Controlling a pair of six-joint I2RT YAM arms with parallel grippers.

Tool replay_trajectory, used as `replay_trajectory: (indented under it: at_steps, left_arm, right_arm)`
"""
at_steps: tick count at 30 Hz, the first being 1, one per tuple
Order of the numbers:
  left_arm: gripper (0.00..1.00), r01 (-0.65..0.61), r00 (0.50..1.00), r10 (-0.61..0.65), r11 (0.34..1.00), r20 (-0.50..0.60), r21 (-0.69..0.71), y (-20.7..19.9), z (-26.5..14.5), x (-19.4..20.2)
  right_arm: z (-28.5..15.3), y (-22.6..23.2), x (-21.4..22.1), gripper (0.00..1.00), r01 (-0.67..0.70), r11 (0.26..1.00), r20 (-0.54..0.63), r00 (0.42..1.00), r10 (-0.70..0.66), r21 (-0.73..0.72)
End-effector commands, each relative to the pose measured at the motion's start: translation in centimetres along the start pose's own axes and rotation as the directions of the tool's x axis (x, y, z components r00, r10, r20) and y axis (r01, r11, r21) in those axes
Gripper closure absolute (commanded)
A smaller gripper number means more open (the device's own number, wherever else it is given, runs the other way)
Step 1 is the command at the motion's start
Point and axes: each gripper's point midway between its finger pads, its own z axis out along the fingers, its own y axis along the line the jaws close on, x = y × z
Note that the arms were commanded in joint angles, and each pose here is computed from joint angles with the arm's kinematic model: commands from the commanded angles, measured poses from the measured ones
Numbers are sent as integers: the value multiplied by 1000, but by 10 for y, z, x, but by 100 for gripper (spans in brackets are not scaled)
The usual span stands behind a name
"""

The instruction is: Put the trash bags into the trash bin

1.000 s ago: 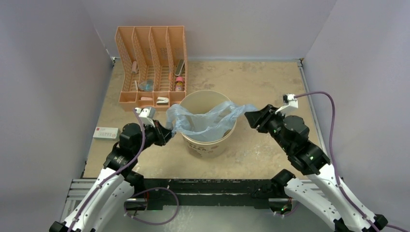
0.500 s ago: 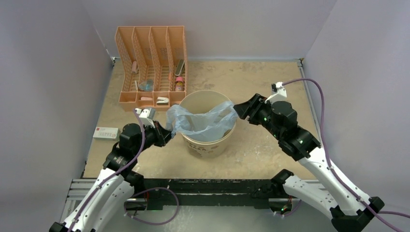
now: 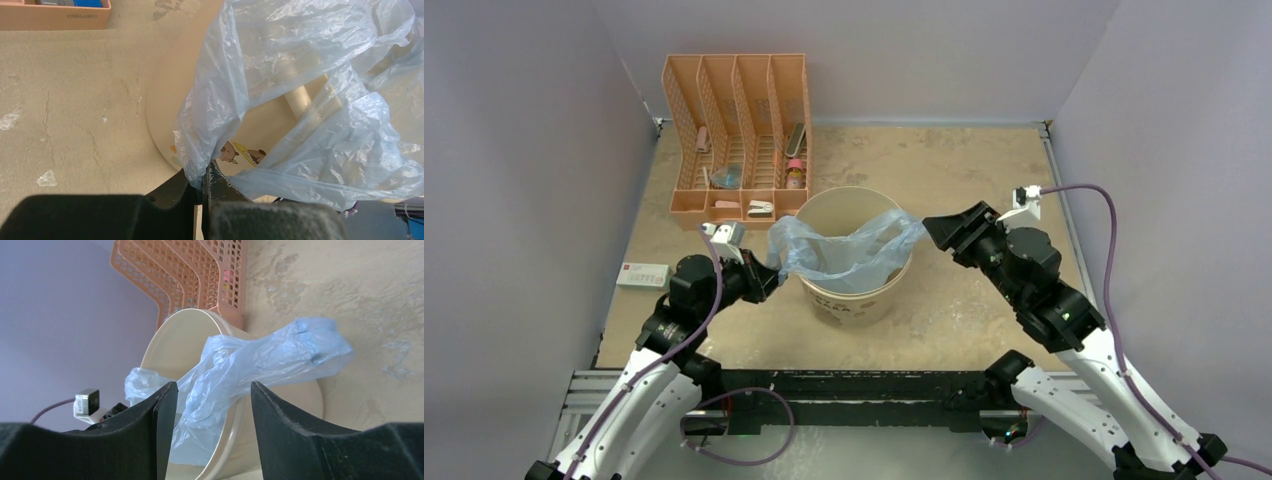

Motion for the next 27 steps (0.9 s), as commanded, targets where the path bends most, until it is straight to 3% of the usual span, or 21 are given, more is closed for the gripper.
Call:
replay_trajectory:
  at_steps: [1, 7, 13, 21, 27]
  left_arm:
    - [100, -48, 997, 45, 998, 61, 44, -15, -4, -23]
    - [100, -46, 997, 44, 998, 57, 47, -15, -4, -22]
    - [99, -47, 997, 44, 998, 58, 52, -16, -3, -23]
    - [99, -52, 997, 49, 997, 64, 49, -17, -3, -26]
    - [99, -50, 997, 47, 998, 68, 40, -16, -4, -26]
  right_arm:
    - [6, 20, -2, 41, -133, 987, 12, 991, 135, -94]
    - [14, 16, 11, 41, -224, 972, -31, 974, 222, -68]
    - [19, 5, 17, 48, -290, 957, -30, 957, 289, -23]
    - [10, 3, 18, 97, -203, 977, -27, 979, 202, -69]
    - [-12, 9, 23, 100, -117, 984, -73, 991, 109, -132]
